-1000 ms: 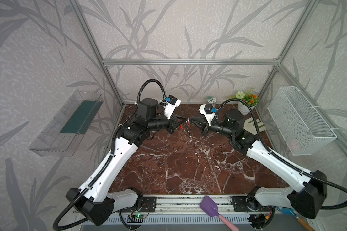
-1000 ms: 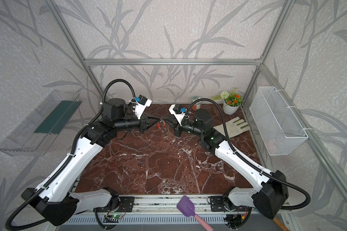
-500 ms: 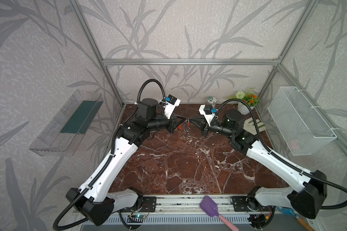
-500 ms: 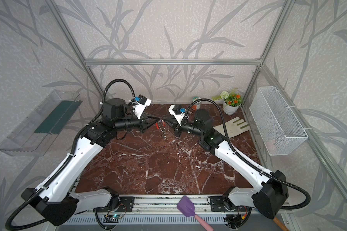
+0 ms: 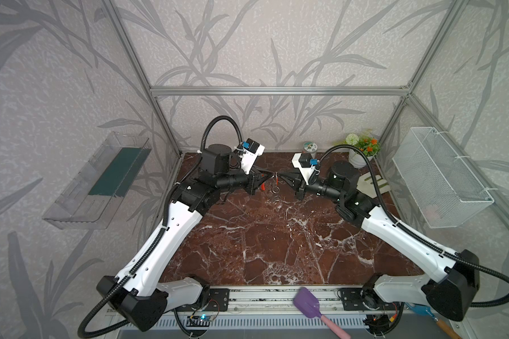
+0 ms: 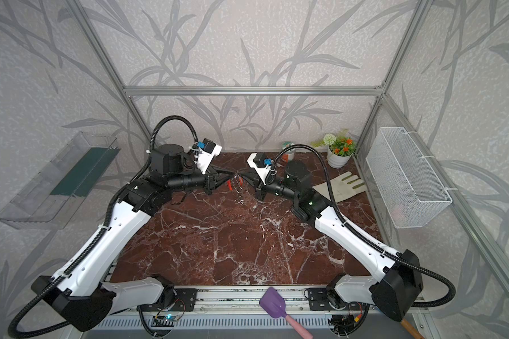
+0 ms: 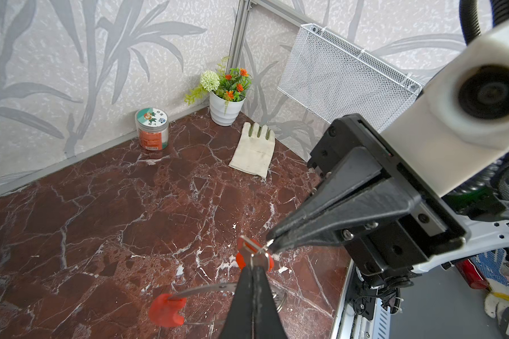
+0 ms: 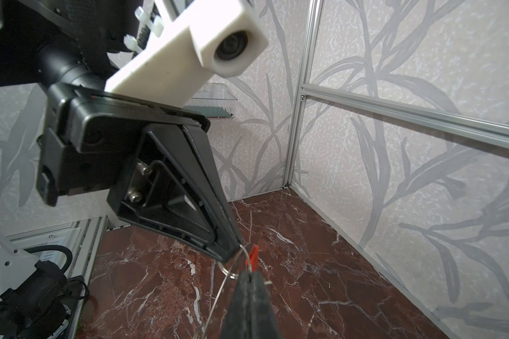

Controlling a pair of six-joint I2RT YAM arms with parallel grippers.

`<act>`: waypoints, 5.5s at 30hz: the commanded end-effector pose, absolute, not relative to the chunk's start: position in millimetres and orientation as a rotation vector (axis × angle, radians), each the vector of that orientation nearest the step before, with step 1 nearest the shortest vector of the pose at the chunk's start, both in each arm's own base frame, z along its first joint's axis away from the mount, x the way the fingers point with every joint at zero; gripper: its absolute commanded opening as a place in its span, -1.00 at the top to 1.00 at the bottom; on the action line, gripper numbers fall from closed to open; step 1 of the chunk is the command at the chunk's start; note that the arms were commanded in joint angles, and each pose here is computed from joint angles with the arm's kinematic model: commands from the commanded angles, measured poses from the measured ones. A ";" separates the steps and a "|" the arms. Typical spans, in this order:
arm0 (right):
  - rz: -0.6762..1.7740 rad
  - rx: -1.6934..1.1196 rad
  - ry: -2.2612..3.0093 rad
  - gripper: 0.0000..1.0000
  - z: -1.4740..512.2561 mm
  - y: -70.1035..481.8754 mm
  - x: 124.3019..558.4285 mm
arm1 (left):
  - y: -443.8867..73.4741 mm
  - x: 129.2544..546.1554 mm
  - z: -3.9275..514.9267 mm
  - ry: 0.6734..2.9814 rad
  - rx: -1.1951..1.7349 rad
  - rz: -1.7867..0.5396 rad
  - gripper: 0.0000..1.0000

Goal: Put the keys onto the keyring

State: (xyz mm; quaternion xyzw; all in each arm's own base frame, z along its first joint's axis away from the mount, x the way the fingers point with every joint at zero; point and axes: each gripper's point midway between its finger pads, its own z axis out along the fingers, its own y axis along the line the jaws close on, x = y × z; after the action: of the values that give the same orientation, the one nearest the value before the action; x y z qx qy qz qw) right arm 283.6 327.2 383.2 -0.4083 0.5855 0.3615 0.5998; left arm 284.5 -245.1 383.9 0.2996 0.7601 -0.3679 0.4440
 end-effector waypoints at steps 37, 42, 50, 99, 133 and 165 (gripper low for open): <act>0.861 -0.977 1.295 1.00 389.3 332.1 274.0 | -246.4 287.6 396.8 1.848 0.739 -0.902 1.00; 0.856 -0.978 1.288 1.00 390.0 331.2 273.3 | -246.1 289.0 395.9 1.853 0.734 -0.896 1.00; 0.876 -0.996 1.289 1.00 388.1 332.6 269.3 | -244.4 292.2 395.1 1.862 0.719 -0.879 1.00; 1.088 -0.611 1.412 0.22 419.2 293.7 298.5 | -248.9 302.5 430.5 1.608 0.553 -1.008 1.00; 1.470 -0.617 1.377 0.79 442.0 317.0 303.0 | -262.0 295.7 448.3 1.538 0.563 -1.170 1.00; 1.132 -1.147 1.658 1.00 360.6 306.9 267.5 | -259.5 272.8 384.9 1.854 0.797 -1.060 0.57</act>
State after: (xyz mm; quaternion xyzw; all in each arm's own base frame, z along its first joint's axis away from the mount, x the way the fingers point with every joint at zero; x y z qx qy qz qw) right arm 283.7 307.9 368.1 -0.3987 0.6611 0.4802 0.4164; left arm 281.5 -260.3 389.8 0.2941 0.7355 -0.4265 0.4367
